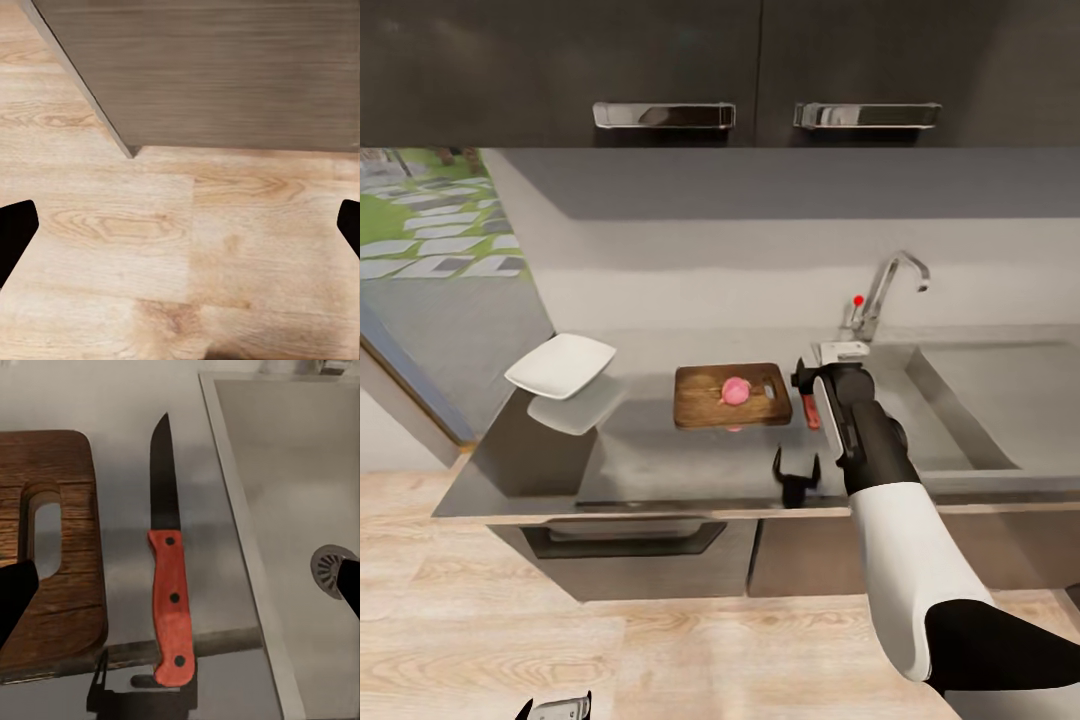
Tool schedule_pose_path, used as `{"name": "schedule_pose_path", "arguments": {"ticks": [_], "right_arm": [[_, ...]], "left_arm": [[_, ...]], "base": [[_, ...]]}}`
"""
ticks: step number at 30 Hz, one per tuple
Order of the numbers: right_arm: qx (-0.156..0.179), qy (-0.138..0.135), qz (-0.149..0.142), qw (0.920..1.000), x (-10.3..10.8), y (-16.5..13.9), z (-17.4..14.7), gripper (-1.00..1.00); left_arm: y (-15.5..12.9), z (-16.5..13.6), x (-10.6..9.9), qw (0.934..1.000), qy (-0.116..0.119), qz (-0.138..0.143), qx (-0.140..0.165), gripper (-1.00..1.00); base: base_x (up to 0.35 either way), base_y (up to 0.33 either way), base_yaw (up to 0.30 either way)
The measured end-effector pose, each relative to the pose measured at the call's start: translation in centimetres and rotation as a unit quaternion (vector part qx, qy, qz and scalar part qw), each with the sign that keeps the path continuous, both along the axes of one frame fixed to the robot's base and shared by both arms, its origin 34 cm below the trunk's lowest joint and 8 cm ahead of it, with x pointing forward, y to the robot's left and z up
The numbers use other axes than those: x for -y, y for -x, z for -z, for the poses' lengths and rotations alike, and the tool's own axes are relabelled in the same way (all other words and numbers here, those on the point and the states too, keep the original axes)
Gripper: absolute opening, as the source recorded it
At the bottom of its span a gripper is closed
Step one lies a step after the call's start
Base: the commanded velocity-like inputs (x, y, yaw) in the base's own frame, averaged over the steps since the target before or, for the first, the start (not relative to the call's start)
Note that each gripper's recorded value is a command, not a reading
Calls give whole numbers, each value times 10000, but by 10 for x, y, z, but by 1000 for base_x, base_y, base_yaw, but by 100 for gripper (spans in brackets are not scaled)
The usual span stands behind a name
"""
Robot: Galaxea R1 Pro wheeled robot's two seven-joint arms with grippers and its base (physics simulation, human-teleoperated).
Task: In the kitchen, take the Vidalia onion out of the sink, dice it on the chopping board with the paring knife, put the diced onion into the bowl on the countertop, then place both the paring knife and the chopping board into the sink.
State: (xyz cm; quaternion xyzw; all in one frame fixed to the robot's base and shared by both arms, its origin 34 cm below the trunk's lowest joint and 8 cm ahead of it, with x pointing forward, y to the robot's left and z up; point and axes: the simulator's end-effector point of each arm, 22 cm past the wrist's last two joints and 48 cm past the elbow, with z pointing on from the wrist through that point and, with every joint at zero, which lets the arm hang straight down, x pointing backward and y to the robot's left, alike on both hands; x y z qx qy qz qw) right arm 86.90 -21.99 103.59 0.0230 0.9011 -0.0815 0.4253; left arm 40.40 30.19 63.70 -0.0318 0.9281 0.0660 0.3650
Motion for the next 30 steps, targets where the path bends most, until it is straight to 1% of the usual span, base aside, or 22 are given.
{"name": "schedule_pose_path", "arguments": {"ticks": [7, 11, 15, 17, 22, 30], "right_arm": [[17, -14, -5, 10000, 1, -1, 1, 100], [56, -27, -12, 10000, 2, -2, 1, 100], [53, -147, -89, 9998, 5, -4, 3, 100], [-35, -340, -37, 9994, 12, -2, 12, 100], [-78, -405, -16, 9991, 14, -1, 16, 100], [-105, -421, -14, 9991, 14, -1, 18, 100]], "left_arm": [[0, 0, 0, 10000, 1, 3, -3, 100], [0, 0, 0, 10000, 2, 3, -4, 100], [0, 0, 0, 10000, 2, 3, -4, 100], [0, 0, 0, 10000, 3, 4, -2, 100], [0, 0, 0, 10000, 3, 3, 0, 100], [0, 0, 0, 10000, 3, 2, 2, 100]], "base": [[264, -66, 0], [102, -41, 0], [11, -4, 0], [2, -1, 0], [-20, 0, 0], [-154, 0, 0]]}}
